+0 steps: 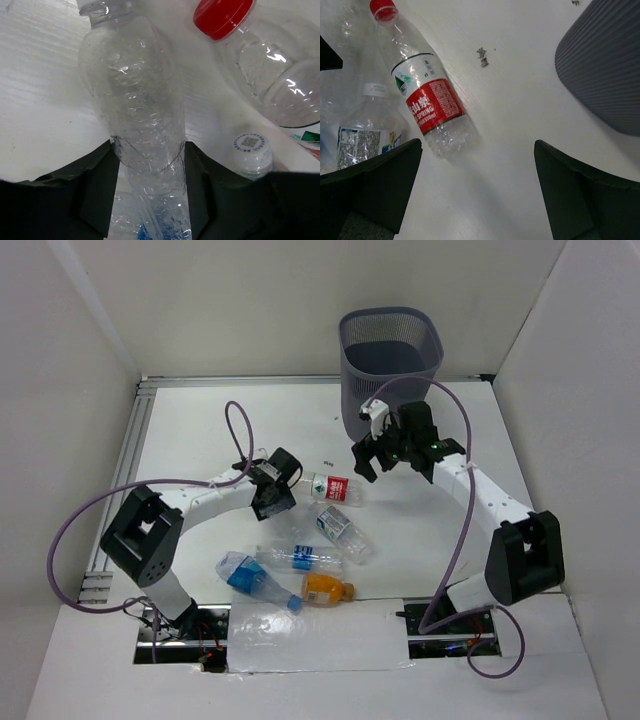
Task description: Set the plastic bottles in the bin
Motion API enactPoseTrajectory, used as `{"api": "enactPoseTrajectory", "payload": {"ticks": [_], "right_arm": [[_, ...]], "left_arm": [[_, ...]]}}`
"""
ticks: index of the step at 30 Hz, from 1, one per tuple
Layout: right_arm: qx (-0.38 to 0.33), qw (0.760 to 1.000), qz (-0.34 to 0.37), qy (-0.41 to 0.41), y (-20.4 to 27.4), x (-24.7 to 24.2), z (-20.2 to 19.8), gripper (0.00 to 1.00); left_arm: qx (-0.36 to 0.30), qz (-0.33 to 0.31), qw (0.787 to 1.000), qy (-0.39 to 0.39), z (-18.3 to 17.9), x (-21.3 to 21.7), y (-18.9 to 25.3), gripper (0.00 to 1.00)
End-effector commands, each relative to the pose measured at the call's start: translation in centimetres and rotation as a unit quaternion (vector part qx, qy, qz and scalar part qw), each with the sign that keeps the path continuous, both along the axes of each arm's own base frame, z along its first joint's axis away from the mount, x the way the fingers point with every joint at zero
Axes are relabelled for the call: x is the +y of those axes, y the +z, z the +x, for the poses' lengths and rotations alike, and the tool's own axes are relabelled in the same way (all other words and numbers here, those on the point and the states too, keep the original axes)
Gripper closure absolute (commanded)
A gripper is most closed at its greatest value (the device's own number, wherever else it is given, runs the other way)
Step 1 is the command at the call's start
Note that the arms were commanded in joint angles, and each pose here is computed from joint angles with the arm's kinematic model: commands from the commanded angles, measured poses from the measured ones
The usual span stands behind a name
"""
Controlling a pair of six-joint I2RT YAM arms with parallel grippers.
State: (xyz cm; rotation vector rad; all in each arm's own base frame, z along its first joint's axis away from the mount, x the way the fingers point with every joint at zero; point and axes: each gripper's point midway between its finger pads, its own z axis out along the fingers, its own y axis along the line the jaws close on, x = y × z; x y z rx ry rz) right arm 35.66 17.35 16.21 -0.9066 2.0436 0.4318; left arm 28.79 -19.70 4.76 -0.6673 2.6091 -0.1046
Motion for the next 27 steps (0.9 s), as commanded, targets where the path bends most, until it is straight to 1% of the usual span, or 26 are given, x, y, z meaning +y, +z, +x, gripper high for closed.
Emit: {"api": "enactPoseTrajectory", "payload": {"ticks": [1, 2, 4, 6, 7, 8, 9, 10, 11, 13, 14, 15, 16, 17, 18, 19, 20, 21, 22, 23, 24, 25, 26, 27], "right_arm": [[-0.062, 0.998, -0.007, 0.025, 2.4, 1.8, 2.9, 0.00], [-0.057, 0.998, -0.008, 0.030, 2.0, 2.3, 3.1, 0.00], [-0.061, 0.997, 0.002, 0.041, 3.0, 2.9, 3.3, 0.00], [-0.059, 0.997, 0.005, 0.044, 3.2, 2.4, 3.2, 0.00], [-0.056, 0.997, 0.009, 0.046, 3.1, 2.1, 2.7, 0.02], [-0.055, 0.998, 0.013, 0.039, 3.1, 1.2, 2.5, 0.04], [-0.070, 0.997, 0.020, 0.038, 4.3, 0.7, 1.7, 0.05], [-0.058, 0.997, 0.017, 0.041, 3.0, 0.1, 0.4, 0.06], [-0.062, 0.997, 0.016, 0.044, 2.9, -0.4, -0.4, 0.09], [-0.074, 0.996, 0.014, 0.040, 2.8, -1.5, -2.5, 0.11], [-0.080, 0.996, 0.011, 0.031, 2.8, -2.5, -2.7, 0.15], [-0.087, 0.996, 0.015, 0.029, 3.4, -2.9, -3.5, 0.18], [-0.069, 0.997, 0.015, 0.027, 2.1, -3.4, -4.5, 0.23], [-0.065, 0.997, 0.016, 0.030, 1.9, -3.8, -5.0, 0.31], [-0.065, 0.997, 0.013, 0.028, 1.5, -4.6, -5.4, 0.56], [-0.057, 0.998, 0.016, 0.028, 1.0, -4.9, -6.2, 0.68], [-0.052, 0.998, 0.015, 0.028, 0.6, -5.0, -6.7, 0.78], [-0.056, 0.998, 0.011, 0.025, 0.5, -5.4, -6.8, 0.86], [-0.059, 0.998, 0.012, 0.025, 0.5, -5.4, -7.3, 0.91], [-0.062, 0.998, 0.009, 0.022, 0.6, -5.8, -7.3, 0.91], [-0.061, 0.998, 0.006, 0.019, 0.3, -6.0, -7.5, 0.91], [-0.068, 0.998, 0.003, 0.017, 0.5, -6.3, -7.4, 0.92], [-0.058, 0.998, 0.002, 0.012, -0.1, -6.6, -7.7, 0.92], [-0.058, 0.998, 0.002, 0.012, -0.1, -6.6, -7.7, 0.92]], "left_arm": [[0.004, 0.015, 1.000, 0.022, -0.6, 0.8, -0.6, 0.45], [-0.003, 0.011, 1.000, 0.017, -0.5, 0.8, -0.1, 0.57], [-0.022, 0.015, 1.000, 0.015, -0.3, 1.2, 1.2, 0.66], [-0.081, 0.001, 0.997, 0.005, 1.4, 1.3, 5.5, 0.76], [-0.105, -0.003, 0.995, 0.002, 2.1, 1.5, 7.3, 0.78], [-0.142, -0.003, 0.990, -0.015, 3.3, 1.2, 10.2, 0.81], [-0.171, -0.013, 0.985, -0.018, 4.3, 1.2, 12.5, 0.82], [-0.203, -0.026, 0.978, -0.027, 4.9, 0.9, 15.1, 0.84], [-0.242, -0.031, 0.969, -0.048, 6.1, 0.6, 18.4, 0.84], [-0.307, -0.058, 0.948, -0.063, 8.1, -0.4, 23.0, 0.85], [-0.345, -0.074, 0.931, -0.092, 8.8, -1.3, 26.3, 0.87], [-0.368, -0.086, 0.920, -0.100, 9.7, -1.7, 28.1, 0.87], [-0.414, -0.112, 0.897, -0.110, 10.9, -2.7, 31.1, 0.87], [-0.440, -0.129, 0.880, -0.126, 11.5, -3.5, 32.9, 0.88], [-0.459, -0.155, 0.863, -0.143, 12.6, -4.9, 34.6, 0.88], [-0.506, -0.185, 0.828, -0.153, 13.3, -6.2, 37.8, 0.88], [-0.527, -0.199, 0.811, -0.161, 14.1, -6.6, 39.3, 0.88], [-0.540, -0.226, 0.793, -0.169, 14.5, -7.8, 40.5, 0.88], [-0.553, -0.241, 0.779, -0.170, 16.1, -9.1, 41.4, 0.88], [-0.570, -0.253, 0.764, -0.166, 17.0, -9.6, 42.4, 0.88], [-0.607, -0.275, 0.729, -0.158, 17.5, -10.0, 44.7, 0.88], [-0.624, -0.303, 0.704, -0.152, 17.6, -10.9, 46.5, 0.88], [-0.624, -0.309, 0.702, -0.149, 19.6, -12.1, 44.9, 0.88], [-0.633, -0.319, 0.691, -0.142, 20.2, -12.8, 45.2, 0.88]]}}
